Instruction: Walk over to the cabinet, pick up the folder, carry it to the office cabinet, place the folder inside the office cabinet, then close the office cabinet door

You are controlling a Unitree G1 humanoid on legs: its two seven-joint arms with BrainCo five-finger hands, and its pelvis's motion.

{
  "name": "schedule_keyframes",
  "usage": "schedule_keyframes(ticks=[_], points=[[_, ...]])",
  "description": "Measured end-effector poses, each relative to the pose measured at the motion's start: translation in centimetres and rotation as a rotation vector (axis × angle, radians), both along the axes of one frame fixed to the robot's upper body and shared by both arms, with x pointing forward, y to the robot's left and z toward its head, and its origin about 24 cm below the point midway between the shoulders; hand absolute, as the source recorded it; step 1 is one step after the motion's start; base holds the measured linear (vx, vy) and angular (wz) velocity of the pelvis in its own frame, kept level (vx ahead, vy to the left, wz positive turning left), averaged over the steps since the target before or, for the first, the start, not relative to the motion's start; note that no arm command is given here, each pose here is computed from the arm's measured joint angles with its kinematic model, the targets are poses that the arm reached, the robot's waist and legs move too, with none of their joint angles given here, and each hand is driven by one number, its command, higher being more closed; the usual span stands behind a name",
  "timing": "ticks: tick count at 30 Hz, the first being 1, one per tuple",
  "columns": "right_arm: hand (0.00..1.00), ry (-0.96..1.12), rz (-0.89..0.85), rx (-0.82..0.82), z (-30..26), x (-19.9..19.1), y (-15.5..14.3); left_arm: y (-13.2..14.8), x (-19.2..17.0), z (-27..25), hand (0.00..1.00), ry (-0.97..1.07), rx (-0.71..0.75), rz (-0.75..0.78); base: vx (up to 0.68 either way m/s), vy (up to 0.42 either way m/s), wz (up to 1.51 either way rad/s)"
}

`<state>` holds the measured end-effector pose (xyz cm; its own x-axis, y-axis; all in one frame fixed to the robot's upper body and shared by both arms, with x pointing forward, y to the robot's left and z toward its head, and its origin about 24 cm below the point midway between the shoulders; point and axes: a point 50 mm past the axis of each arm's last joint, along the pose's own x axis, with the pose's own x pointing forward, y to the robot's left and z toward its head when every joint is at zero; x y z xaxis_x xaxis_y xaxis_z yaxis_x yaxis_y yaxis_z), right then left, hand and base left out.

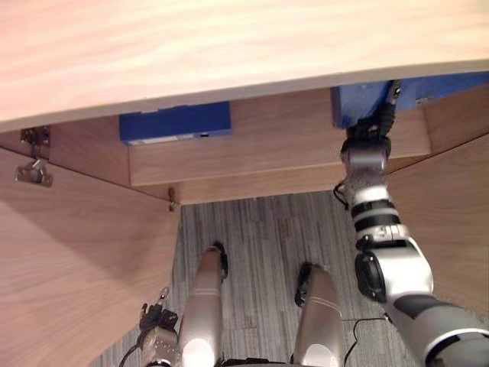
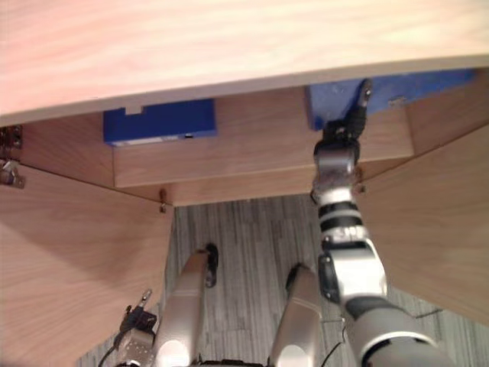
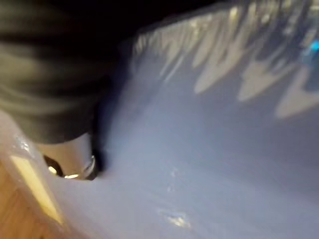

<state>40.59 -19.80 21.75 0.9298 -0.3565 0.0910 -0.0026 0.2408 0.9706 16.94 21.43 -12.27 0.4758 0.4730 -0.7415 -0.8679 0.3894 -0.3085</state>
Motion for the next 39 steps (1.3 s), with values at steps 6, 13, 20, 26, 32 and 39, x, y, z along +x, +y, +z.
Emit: schedule_keyframes(ticks=[6,13,20,26,32,39], points=[[1.00,0.069,0.015,-0.054,2.2,1.0,1.0,0.3,2.2,1.7,0.00,-0.082,0.034,-0.002,-0.05,0.024,0.25],[1.00,0.029,-0.056,-0.096,5.3,0.6,-2.0,0.0,3.6,3.1,0.00,-0.146,0.087,-0.062,-0.04,-0.001,0.27],[0.00,0.023,-0.091,-0.158,6.6,0.3,-3.2,-0.3,4.9,4.5,0.00,-0.215,0.119,-0.102,0.00,-0.020,0.06],[0.00,-0.019,-0.102,-0.149,7.5,0.1,-3.4,-0.1,5.2,5.3,0.00,-0.246,0.143,-0.101,0.04,-0.063,0.06],[0.00,-0.017,-0.118,-0.376,7.7,0.0,-3.7,-0.1,5.4,5.8,0.00,-0.266,0.160,-0.118,0.05,-0.041,0.02],[0.00,0.106,-0.014,-1.300,6.2,0.8,-1.0,0.3,5.5,5.9,0.00,-0.300,0.167,-0.148,0.05,-0.042,0.00]])
